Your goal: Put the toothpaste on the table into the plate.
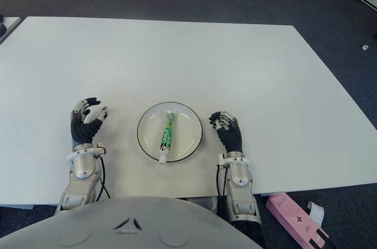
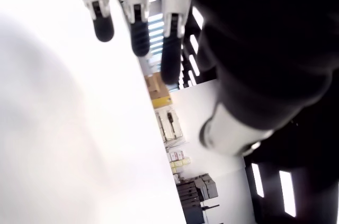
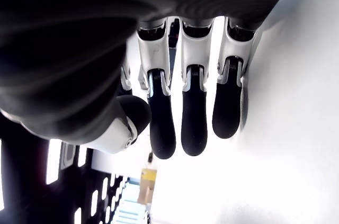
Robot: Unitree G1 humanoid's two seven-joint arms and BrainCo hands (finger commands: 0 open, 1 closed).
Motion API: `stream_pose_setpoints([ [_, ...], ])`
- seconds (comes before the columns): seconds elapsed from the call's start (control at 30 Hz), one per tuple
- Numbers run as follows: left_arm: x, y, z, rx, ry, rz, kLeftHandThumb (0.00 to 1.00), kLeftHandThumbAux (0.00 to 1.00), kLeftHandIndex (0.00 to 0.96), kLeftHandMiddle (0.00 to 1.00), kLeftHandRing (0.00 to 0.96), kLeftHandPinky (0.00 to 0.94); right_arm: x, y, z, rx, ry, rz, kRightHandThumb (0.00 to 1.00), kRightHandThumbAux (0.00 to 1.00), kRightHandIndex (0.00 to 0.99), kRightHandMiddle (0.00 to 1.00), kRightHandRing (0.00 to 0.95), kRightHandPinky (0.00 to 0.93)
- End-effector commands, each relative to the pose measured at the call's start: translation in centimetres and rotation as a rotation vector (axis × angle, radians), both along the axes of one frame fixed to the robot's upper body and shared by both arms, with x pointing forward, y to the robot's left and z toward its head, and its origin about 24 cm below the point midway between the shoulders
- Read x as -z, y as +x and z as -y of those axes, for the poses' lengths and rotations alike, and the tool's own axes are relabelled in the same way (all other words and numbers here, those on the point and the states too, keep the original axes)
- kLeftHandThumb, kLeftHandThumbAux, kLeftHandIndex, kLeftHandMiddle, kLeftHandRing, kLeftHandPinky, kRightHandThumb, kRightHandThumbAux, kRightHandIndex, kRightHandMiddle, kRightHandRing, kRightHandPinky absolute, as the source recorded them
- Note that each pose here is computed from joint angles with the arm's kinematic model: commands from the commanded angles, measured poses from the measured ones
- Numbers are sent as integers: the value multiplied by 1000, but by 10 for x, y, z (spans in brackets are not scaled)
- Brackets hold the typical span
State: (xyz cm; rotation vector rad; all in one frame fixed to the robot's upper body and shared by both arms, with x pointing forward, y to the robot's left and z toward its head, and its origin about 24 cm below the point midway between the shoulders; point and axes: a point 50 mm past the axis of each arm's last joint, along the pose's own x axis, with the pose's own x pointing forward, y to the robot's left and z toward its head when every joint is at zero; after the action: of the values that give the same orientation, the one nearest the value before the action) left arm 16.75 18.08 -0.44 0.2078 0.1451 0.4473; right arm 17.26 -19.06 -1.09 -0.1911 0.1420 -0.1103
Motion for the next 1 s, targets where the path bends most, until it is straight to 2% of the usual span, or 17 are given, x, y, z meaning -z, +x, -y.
stream_pose_setpoints([
  [0.03, 7, 1, -4, 22, -158, 25, 691, 731, 426, 467, 370, 303, 6, 1, 2, 19, 9, -44, 704, 728, 426, 492, 477, 481],
  [0.1, 10, 0, -7, 18, -224, 29, 699, 728, 428, 480, 398, 358, 6, 1, 2, 21, 11, -43, 704, 728, 426, 493, 479, 485],
  [0.27, 18, 0, -12, 6, -347, 36, 706, 726, 430, 496, 437, 421, 5, 4, 3, 22, 19, -40, 703, 729, 426, 493, 481, 483],
  [0.57, 27, 4, -13, 29, -446, 16, 711, 723, 431, 491, 467, 454, 5, 8, 4, 18, 39, -35, 704, 730, 426, 492, 471, 453],
  [1.0, 38, 10, 4, 168, -523, -108, 711, 721, 432, 473, 478, 483, 3, 13, 3, 19, 32, -16, 704, 730, 424, 494, 478, 472],
])
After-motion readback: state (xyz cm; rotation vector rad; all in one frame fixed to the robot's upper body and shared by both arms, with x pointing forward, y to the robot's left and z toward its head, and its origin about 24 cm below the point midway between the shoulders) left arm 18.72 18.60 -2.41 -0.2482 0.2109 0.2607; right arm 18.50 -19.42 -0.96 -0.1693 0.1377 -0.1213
